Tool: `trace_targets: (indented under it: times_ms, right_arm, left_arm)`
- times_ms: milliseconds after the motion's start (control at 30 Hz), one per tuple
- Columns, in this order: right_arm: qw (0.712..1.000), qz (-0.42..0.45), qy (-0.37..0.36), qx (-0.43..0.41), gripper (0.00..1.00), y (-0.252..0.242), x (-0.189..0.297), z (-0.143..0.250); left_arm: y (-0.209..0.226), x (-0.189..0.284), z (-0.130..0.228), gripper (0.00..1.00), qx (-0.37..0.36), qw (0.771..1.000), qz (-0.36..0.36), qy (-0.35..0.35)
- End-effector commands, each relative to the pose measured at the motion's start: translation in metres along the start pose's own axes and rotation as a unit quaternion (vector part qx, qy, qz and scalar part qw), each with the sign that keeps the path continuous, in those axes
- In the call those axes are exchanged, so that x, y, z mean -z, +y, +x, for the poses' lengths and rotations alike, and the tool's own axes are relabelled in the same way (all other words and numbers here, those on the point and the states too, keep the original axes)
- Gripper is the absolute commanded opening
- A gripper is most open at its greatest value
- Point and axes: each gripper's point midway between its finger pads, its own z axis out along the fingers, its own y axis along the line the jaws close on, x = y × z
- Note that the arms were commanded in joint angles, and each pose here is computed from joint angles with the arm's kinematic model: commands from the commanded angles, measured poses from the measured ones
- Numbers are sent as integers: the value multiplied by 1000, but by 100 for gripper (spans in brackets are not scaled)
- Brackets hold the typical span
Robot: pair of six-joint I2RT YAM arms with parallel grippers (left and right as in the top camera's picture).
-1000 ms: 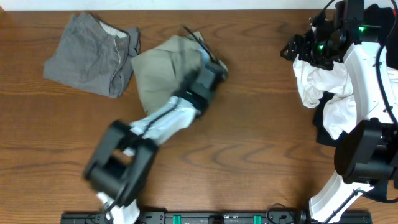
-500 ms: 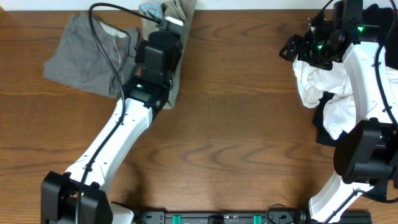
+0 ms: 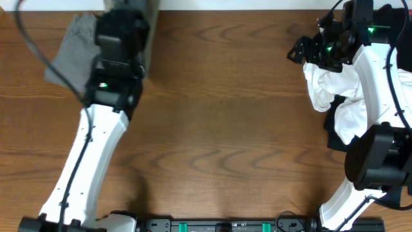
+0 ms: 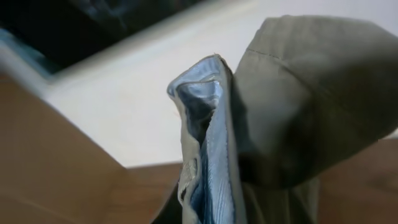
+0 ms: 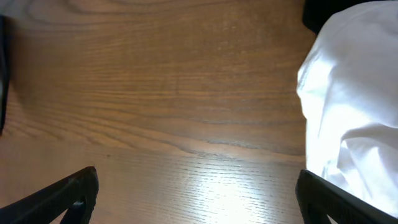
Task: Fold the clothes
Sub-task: 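Carry the trousers with the left gripper to the top-left corner and place them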
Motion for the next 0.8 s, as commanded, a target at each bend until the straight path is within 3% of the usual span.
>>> trace_targets:
  times_ms: [0,267,533,767]
  right_arm:
    - [1000,-5,10,13,99,9,-6,4]
    - [999,-10,16,27,99,23,-11,9]
    - [999,-8,35,41,99,35,-15,20]
    - [998,11,41,54,99,39,-19,25]
  left_arm:
    - [52,9,-28,6,-39,997,-61,-27]
    - [137,-26,4,6,-80,983,-165,5]
    - [186,-93,43,6,-165,960,-224,-8]
    - [174,-142,101,6,-241,950,-196,30]
